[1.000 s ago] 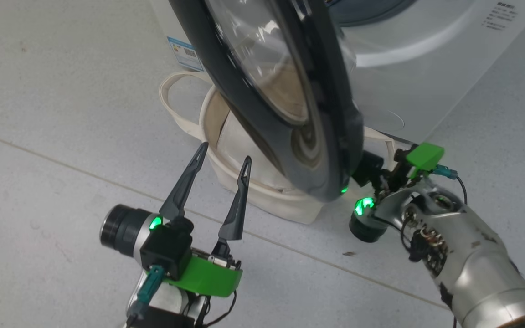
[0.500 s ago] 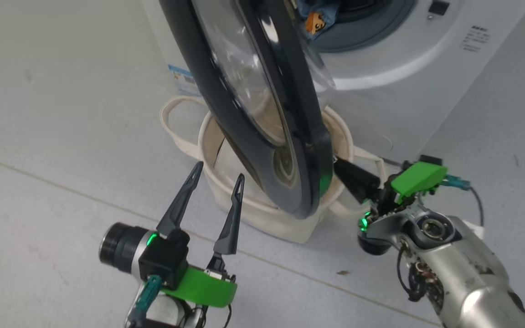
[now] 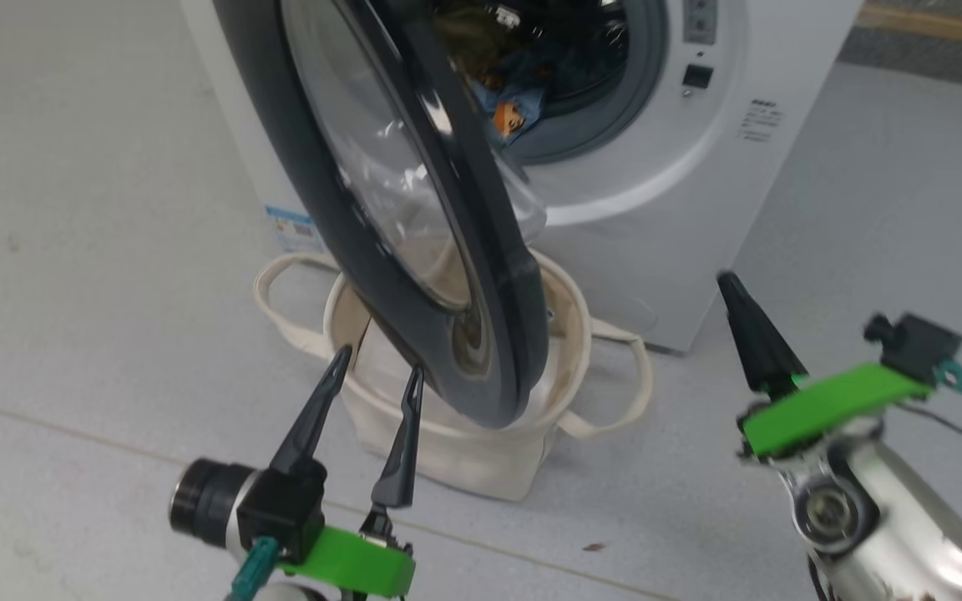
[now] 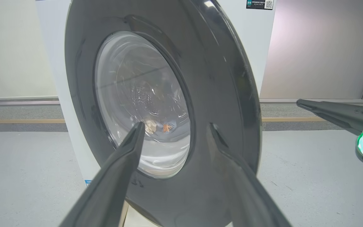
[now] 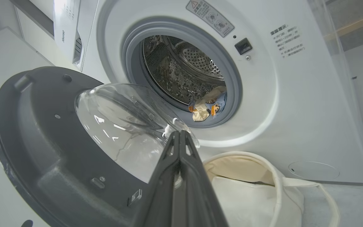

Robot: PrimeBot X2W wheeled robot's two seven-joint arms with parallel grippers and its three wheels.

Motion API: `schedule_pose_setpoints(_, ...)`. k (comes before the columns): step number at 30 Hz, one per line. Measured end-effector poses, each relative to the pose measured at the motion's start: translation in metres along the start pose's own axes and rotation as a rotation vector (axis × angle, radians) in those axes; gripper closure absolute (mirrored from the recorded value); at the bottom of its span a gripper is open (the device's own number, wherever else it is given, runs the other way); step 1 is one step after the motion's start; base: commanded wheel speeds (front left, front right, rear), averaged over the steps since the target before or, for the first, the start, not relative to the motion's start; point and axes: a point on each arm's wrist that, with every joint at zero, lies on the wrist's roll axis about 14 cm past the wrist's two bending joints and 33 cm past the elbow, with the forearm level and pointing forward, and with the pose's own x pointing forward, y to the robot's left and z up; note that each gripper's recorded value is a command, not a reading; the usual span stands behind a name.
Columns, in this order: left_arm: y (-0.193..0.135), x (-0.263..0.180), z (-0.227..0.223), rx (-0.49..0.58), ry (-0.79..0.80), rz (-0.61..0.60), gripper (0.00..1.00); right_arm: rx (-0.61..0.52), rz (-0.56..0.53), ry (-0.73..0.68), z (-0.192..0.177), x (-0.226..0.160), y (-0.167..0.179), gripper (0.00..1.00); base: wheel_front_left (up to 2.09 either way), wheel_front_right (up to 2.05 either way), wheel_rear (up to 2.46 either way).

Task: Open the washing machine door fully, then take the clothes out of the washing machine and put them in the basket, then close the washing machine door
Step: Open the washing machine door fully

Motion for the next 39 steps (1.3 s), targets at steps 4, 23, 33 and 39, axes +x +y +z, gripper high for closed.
schedule_pose_setpoints(4,-0.006,-0.008,-0.001,-0.009,0.008,-0.013,0.0,-0.097,-0.077,-0.05,0.013,-0.028,-0.024,1.0,0.0,0.0,0.0)
schedule_pose_setpoints(23,-0.008,-0.022,-0.012,-0.024,0.047,-0.02,0.0,-0.399,-0.301,-0.185,0.027,-0.101,-0.052,0.0,0.0,0.0,0.0)
schedule_pose_setpoints(33,-0.008,-0.02,-0.023,-0.027,0.077,-0.019,0.0,-0.42,-0.321,-0.15,0.016,-0.1,-0.058,0.0,0.0,0.0,0.0)
schedule_pose_setpoints(39,-0.007,-0.02,-0.025,-0.027,0.083,-0.017,0.0,-0.386,-0.323,-0.158,0.017,-0.098,-0.059,0.0,0.0,0.0,0.0)
